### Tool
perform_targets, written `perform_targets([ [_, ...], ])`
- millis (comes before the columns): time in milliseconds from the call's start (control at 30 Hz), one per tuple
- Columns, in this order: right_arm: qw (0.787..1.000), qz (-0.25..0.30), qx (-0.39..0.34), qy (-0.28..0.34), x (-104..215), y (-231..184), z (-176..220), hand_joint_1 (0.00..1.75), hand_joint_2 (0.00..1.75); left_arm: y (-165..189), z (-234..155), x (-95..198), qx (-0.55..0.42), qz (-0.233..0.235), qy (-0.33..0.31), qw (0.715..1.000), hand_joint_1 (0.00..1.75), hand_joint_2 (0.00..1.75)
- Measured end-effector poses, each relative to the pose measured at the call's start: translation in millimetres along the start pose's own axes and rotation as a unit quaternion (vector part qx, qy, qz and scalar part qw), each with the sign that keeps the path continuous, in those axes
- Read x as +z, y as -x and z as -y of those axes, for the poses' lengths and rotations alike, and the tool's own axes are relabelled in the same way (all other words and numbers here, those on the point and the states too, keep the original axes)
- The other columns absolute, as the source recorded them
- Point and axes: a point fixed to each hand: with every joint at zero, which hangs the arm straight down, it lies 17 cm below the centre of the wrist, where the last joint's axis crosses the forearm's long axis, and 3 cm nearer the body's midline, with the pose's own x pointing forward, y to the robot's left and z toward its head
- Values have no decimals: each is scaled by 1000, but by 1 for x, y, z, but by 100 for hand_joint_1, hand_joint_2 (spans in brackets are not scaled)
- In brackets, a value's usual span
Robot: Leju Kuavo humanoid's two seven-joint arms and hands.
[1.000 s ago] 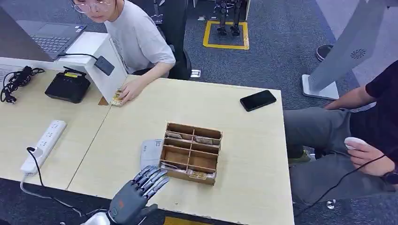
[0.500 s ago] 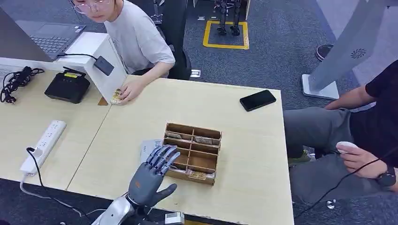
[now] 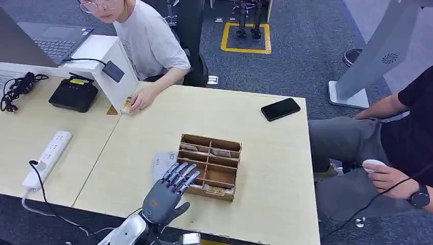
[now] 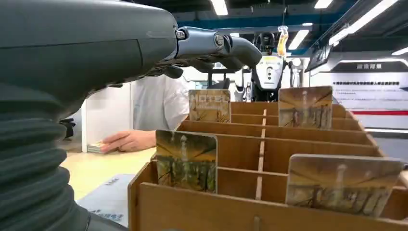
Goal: Pass the card to the sensor for recognition and then transmit it.
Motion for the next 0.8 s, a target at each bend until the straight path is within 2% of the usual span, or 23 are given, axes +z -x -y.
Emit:
perform_targets([
  [300,1000,-5,2,-2,0,2,-1,0,175,13,3,3,-43,-4,7,999,0,175],
  [800,1000,0,1,0,0,0,0,0,175,31,-5,-3,-45,-35,-6,998,0,175],
])
